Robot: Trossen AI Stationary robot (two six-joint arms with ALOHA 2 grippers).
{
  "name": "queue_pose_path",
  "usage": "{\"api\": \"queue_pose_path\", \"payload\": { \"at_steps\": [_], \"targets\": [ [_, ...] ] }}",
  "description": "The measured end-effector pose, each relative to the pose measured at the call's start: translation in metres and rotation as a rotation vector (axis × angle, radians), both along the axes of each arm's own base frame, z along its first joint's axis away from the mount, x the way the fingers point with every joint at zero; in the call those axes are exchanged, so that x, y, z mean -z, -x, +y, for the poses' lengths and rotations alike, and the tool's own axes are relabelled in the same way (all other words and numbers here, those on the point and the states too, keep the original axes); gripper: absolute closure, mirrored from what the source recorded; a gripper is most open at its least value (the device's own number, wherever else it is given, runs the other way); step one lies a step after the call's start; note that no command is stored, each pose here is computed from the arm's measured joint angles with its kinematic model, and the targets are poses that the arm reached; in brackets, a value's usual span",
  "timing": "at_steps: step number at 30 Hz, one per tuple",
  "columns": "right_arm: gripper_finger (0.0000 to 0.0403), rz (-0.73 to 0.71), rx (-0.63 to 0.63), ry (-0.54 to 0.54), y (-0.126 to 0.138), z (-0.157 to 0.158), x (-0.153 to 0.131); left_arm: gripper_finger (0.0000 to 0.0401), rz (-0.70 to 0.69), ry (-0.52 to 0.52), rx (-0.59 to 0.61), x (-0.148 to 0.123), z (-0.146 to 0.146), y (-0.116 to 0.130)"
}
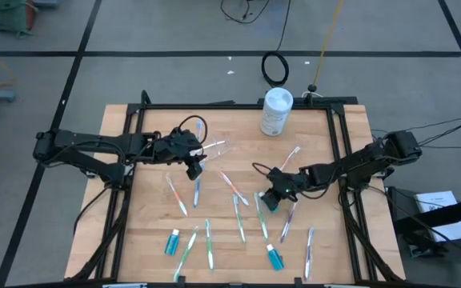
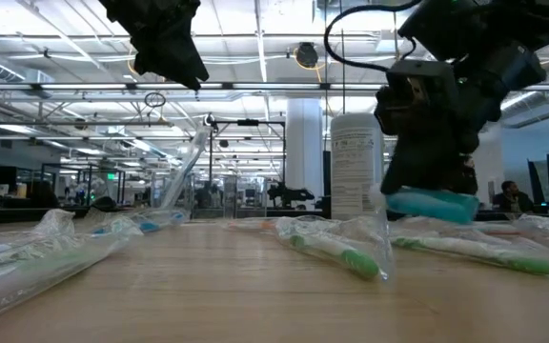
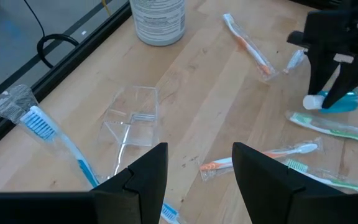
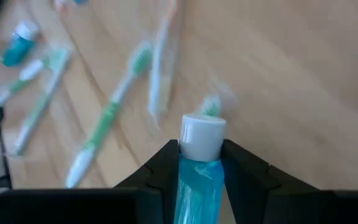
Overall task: Pick & Place toothbrushing station
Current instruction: Put the blue mouthwash into the transparent organizer
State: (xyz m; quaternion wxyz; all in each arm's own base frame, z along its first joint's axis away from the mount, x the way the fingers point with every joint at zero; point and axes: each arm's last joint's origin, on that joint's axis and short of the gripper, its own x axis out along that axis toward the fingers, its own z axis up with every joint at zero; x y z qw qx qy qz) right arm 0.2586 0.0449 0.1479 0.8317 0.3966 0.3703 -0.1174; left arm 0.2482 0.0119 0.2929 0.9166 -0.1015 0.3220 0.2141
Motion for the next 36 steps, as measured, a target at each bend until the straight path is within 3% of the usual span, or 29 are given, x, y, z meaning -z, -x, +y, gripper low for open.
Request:
{"api": "queue_pose_path", "payload": {
  "at_steps": [4,7,12,16,21,30,36],
  "targets": [
    [0.0306,-0.105,-0.012,0.040,-0.006,-0.009,-0.010,0.0215,0.000,-0.001,0.001,0.000,0.000,0.000],
    [0.0306,-0.267,-0.047,0.115,-0.016,-0.017,-0.022,0.0215,-0.001,0.000,0.000,0.000,0.000,0.000],
    [0.0306,-0.537,-0.095,0.326,-0.027,-0.034,-0.046,0.0215,-0.040,0.006,0.012,-0.003,0.000,-0.003],
    [0.0306,-0.674,-0.095,0.503,-0.030,-0.049,-0.060,0.0215,-0.099,0.039,0.051,-0.007,-0.002,-0.007],
    [0.0305,-0.683,-0.104,0.627,-0.030,-0.061,-0.063,0.0215,-0.163,0.068,0.066,0.000,-0.010,-0.027],
    [0.0304,-0.635,-0.144,0.664,-0.029,-0.061,-0.058,0.0215,-0.272,0.092,0.142,0.041,-0.029,-0.086],
    [0.0303,-0.633,-0.175,0.647,-0.029,-0.060,-0.057,0.0215,-0.302,0.148,0.179,0.069,-0.032,-0.109]
  ]
}}
